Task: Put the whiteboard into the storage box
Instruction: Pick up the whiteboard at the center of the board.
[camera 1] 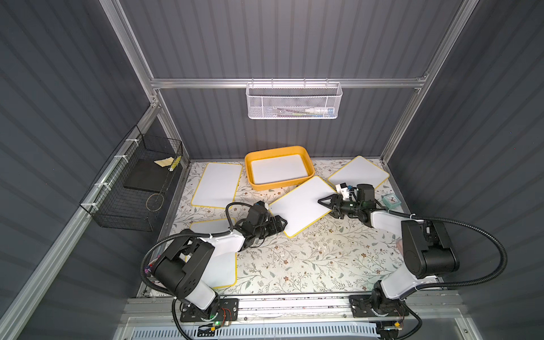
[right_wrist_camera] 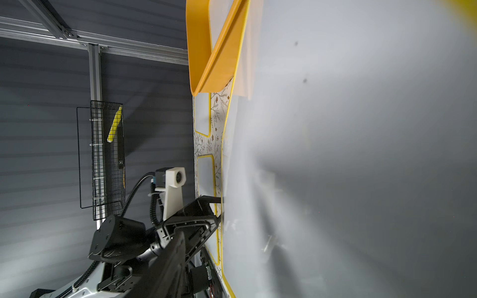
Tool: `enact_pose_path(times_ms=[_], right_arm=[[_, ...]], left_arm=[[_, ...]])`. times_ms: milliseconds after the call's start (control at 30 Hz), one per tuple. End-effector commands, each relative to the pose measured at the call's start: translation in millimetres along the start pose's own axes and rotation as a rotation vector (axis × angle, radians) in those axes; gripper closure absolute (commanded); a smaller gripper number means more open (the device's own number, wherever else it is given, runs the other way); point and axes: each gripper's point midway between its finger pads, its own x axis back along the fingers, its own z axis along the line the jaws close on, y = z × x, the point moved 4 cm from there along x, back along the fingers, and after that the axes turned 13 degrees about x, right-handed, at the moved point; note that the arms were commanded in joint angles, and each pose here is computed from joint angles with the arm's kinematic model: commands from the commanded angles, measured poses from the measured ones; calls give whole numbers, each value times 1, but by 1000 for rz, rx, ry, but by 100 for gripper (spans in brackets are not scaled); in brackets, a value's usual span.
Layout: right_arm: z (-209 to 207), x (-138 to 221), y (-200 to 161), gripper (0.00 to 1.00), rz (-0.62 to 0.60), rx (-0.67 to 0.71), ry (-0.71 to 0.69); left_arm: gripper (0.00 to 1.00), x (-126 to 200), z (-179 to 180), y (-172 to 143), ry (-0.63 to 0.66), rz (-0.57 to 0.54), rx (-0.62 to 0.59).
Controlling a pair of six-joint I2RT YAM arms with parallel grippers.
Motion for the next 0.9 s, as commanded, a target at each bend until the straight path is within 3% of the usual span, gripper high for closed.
enact_pose_path(times_ms=[0, 133, 300, 567, 700, 867], right_arm=[[22, 6, 7, 77, -15, 65, 92], [24, 7, 5, 77, -11, 62, 102], [28, 10, 5, 76, -15, 65, 105], [31, 13, 4, 74, -25, 52, 101], [32, 14, 2, 72, -25, 47, 101], [34, 17, 1, 66, -35, 49, 96]], left_arm=[[20, -7, -4, -3, -98, 20, 88], [25, -15, -17, 3, -197, 4, 130], [41, -13, -31, 11, -298, -41, 159], [81, 4, -52, 17, -472, -80, 192], [96, 12, -63, 18, -589, -82, 221], [100, 15, -69, 19, -639, -76, 232]])
